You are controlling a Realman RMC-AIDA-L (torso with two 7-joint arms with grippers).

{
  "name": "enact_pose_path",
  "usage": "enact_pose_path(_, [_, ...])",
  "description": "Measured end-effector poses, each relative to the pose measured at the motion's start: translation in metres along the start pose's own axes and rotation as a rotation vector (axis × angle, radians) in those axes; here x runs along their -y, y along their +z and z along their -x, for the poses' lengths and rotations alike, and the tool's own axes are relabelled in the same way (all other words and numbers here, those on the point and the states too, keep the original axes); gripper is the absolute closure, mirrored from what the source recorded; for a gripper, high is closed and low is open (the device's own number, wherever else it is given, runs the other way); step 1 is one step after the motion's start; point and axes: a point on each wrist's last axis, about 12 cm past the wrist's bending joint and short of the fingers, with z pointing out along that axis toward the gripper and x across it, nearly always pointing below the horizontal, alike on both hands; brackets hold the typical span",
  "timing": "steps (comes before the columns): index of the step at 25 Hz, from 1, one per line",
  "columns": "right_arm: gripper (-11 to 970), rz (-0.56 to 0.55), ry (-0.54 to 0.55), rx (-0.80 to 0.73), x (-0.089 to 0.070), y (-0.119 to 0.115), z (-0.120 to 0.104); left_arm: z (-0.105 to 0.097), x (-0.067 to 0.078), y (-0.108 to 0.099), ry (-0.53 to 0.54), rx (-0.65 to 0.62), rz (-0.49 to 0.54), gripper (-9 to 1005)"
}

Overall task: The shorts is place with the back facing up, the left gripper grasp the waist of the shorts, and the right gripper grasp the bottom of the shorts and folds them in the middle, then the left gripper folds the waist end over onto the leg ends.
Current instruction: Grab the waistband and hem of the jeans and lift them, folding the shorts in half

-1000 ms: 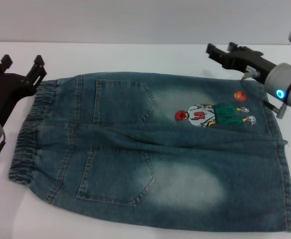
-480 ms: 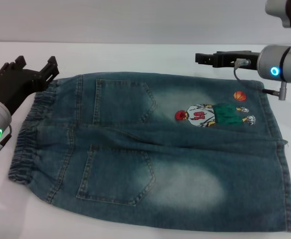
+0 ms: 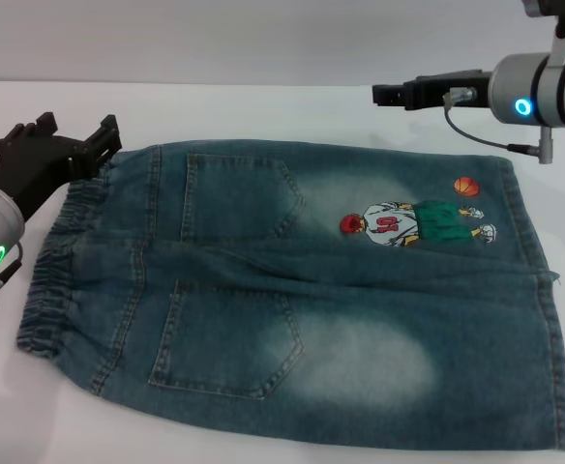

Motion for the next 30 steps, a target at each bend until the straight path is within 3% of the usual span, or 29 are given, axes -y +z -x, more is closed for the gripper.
enact_pose_path(6, [273, 0.001, -0.022, 0.0, 0.0, -0.002, -0.003, -0.002, 0.0, 0.0, -0.003, -0.004, 0.004, 222])
enact_pose_path(10, [274, 0.017, -0.091, 0.099, -0.009, -0.006, 0.001, -0.002, 0.001, 0.002, 0.0, -0.006, 0.0, 222])
enact_pose_path(23, [274, 0.253, 0.018, 0.06, -0.031, -0.014, 0.0, 0.0, 0.003, 0.003, 0.0, 0.0, -0.003, 222])
enact_pose_path(27, [273, 0.255, -0.021, 0.104, -0.031, -0.017, 0.003, 0.006, 0.009, 0.001, 0.035, 0.003, -0.022, 222])
enact_pose_path(30, [273, 0.24, -0.046, 0.113, -0.032, -0.016, 0.002, 0.023, 0.016, 0.002, 0.05, -0.067, -0.043, 222])
